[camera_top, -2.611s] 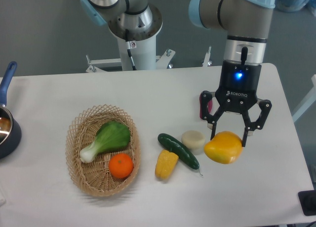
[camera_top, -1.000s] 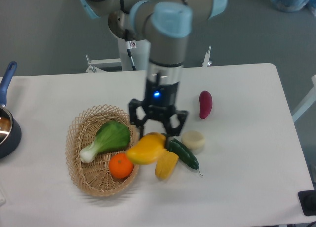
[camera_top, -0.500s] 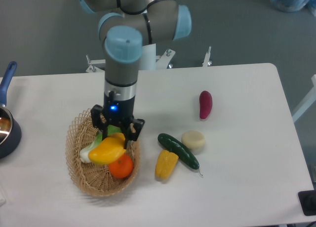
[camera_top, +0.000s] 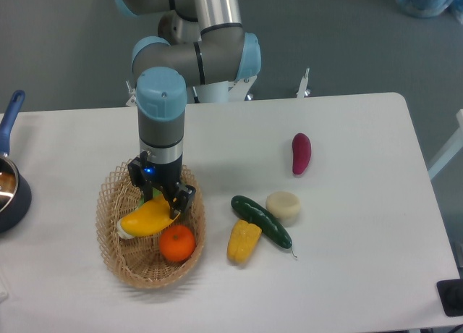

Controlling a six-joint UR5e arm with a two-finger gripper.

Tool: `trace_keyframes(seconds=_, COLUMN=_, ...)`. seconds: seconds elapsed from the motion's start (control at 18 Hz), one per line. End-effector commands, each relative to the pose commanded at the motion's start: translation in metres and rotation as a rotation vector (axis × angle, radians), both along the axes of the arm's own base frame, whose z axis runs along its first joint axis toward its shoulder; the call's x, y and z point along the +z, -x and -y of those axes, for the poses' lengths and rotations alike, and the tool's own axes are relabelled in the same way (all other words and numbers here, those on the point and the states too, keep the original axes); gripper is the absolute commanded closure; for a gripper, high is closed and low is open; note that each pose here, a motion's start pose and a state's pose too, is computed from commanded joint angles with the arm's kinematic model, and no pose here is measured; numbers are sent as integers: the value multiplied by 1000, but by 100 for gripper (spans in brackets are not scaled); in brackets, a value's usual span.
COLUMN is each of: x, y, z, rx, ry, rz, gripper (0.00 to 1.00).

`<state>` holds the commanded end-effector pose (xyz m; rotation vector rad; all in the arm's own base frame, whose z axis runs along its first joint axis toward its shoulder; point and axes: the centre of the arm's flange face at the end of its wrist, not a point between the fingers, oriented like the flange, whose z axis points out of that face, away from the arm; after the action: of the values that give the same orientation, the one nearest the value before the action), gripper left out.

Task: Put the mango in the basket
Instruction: 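Lower the mango into the basket beside the orange and release it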

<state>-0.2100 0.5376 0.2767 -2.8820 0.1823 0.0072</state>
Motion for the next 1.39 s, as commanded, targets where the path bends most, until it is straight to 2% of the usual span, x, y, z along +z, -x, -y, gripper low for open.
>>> trace_keyframes(seconds=0.5, x=-6, y=-1, z=2, rx=-1, ry=10, rz=7, gripper=39)
trace_keyframes(seconds=0.56, x=-6, y=0, z=2, rx=-3, ry=11, rz=5, gripper=35)
trace_keyframes(seconds=0.61, x=-5, y=0, z=2, rx=-3, ry=13, rz=-3, gripper=24)
trace_keyframes(seconds=0.67, x=-5, y=1, z=2, rx=-3, ry=17, rz=-9, gripper=20)
trace_keyframes(seconds=0.94, x=-10, y=2, z=1, rx=-2, ry=26, rz=-8, gripper=16)
trace_keyframes(seconds=1.06, x=-7, y=3, z=-1, rx=-3, ry=20, rz=-13, gripper=0)
trace_keyframes(seconds=1.22, x=6, y=5, z=2, rx=2, ry=0, rz=-28, gripper=0)
trace_keyframes(seconds=1.39, x=37, y=11, z=-1, rx=11, ry=-51, rz=-64, gripper=0)
